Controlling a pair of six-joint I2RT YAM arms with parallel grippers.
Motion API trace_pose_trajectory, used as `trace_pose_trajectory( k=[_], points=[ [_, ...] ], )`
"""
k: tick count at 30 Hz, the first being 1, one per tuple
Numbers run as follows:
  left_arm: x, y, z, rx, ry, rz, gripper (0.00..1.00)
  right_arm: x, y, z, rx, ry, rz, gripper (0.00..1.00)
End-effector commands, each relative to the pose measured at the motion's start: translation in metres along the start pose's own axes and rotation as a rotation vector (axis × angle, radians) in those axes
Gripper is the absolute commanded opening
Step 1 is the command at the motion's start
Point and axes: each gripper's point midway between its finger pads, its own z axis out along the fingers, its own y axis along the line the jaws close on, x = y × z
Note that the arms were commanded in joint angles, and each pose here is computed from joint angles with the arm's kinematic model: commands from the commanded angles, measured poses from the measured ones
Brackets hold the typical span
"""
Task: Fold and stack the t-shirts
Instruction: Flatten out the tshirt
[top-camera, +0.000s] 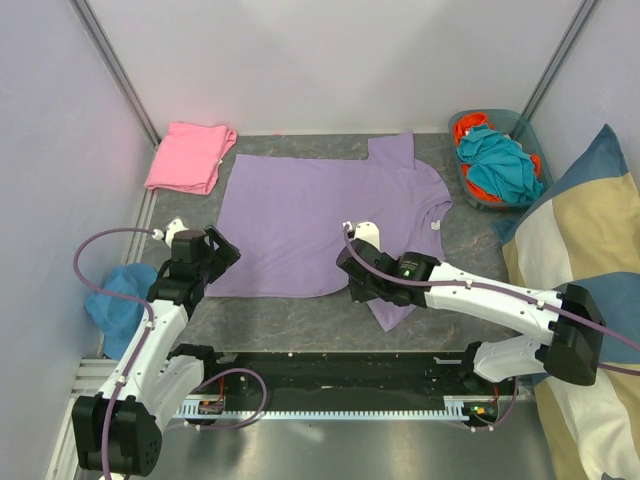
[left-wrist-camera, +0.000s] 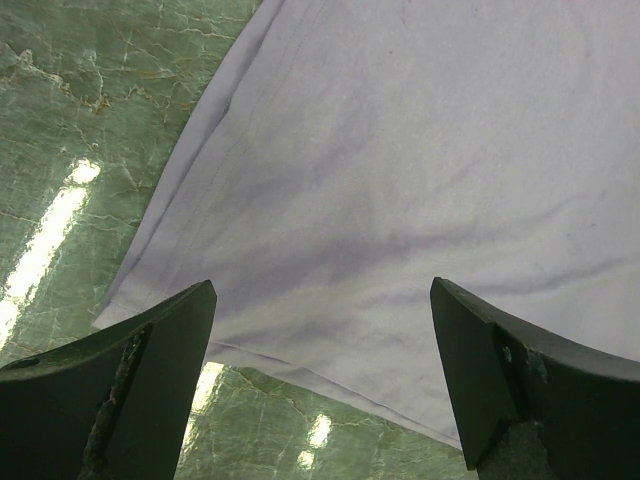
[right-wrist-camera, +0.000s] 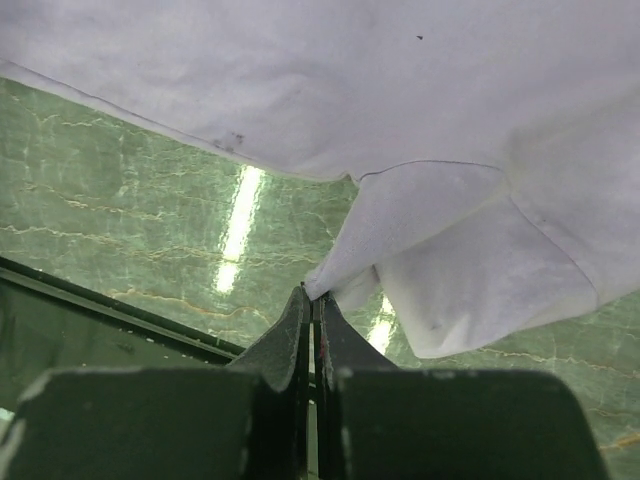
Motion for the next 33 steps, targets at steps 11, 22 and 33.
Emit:
trace_pose_trajectory(
  k=[11, 22, 33],
  points=[
    [-0.007, -0.003, 0.0, 0.012, -0.037, 0.015, 0.96, 0.002, 0.032, 0.04, -0.072, 0.068, -0.101, 0.0],
    [-0.01, -0.001, -0.003, 0.004, -0.05, 0.025, 0.96, -0.046, 0.002, 0.054, 0.102, -0.021, -0.082, 0.0],
    [-0.009, 0.0, -0.001, 0.0, -0.042, 0.026, 0.96, -0.092, -0.101, 0.044, 0.312, -0.06, -0.026, 0.0]
  ],
)
